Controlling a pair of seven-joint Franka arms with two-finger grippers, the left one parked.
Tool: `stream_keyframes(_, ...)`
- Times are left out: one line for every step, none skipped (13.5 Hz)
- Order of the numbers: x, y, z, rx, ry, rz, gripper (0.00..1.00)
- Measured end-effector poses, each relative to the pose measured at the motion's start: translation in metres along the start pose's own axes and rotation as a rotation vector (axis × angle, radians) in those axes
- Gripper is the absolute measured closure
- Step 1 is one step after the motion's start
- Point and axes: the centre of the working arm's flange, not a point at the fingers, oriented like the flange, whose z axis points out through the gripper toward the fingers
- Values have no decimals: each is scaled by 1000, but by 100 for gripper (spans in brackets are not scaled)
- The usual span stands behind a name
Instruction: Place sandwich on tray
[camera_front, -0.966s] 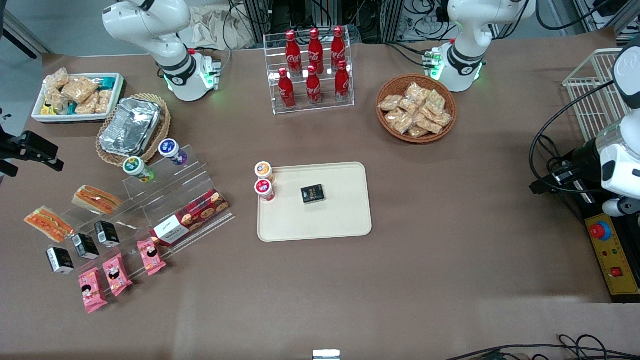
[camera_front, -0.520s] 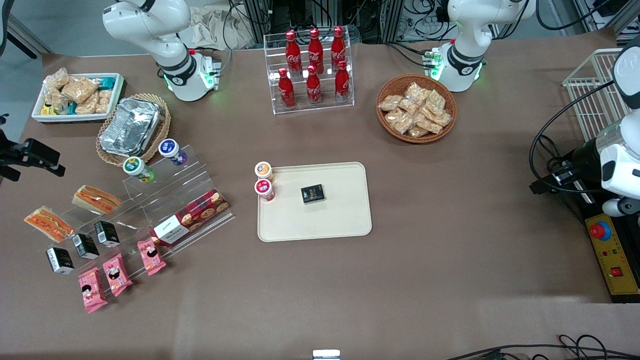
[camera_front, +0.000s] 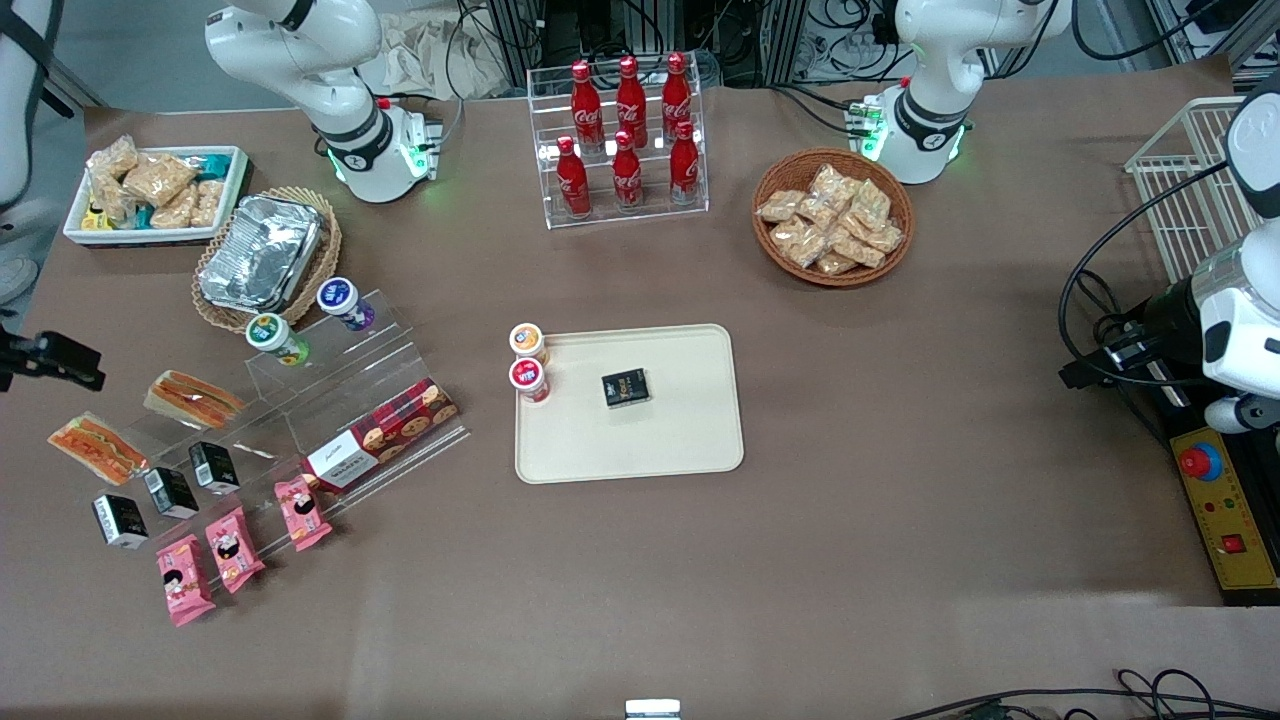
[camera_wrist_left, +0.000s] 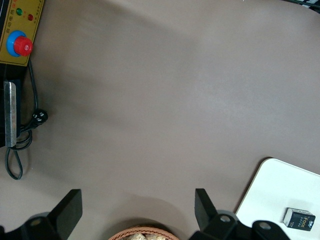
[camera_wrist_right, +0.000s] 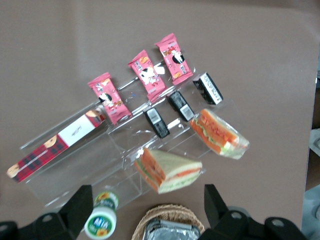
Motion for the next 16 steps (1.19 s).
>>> stream_keyframes(4, 7, 9, -5, -2, 18, 1)
stream_keyframes(5, 20, 16, -6, -4, 40, 1)
stream_keyframes(4, 34, 21, -4, -6, 64, 1)
stream_keyframes(2, 48, 23, -1, -5, 89, 1)
stream_keyframes(-1, 63, 25, 16, 1, 120, 1)
stream_keyframes(-4, 78, 28, 52, 7, 157, 1)
stream_keyframes(-7, 92, 33, 82, 6, 192, 1)
stream_keyframes(-8, 103, 41, 98, -2, 217, 1)
stream_keyframes(-8, 108, 49, 102, -14, 231, 1)
stream_keyframes(-6, 109, 57, 101, -26, 237, 1)
stream_keyframes(-4, 110, 64, 99, -33, 230, 1)
stream_keyframes(-2, 110, 70, 99, -38, 187, 1)
stream_keyframes(-1, 110, 74, 100, -41, 122, 1)
stream_keyframes(0, 109, 77, 101, -43, 59, 1)
stream_keyframes(1, 109, 81, 102, -46, 1, 1)
stream_keyframes(2, 109, 85, 105, -50, -65, 1)
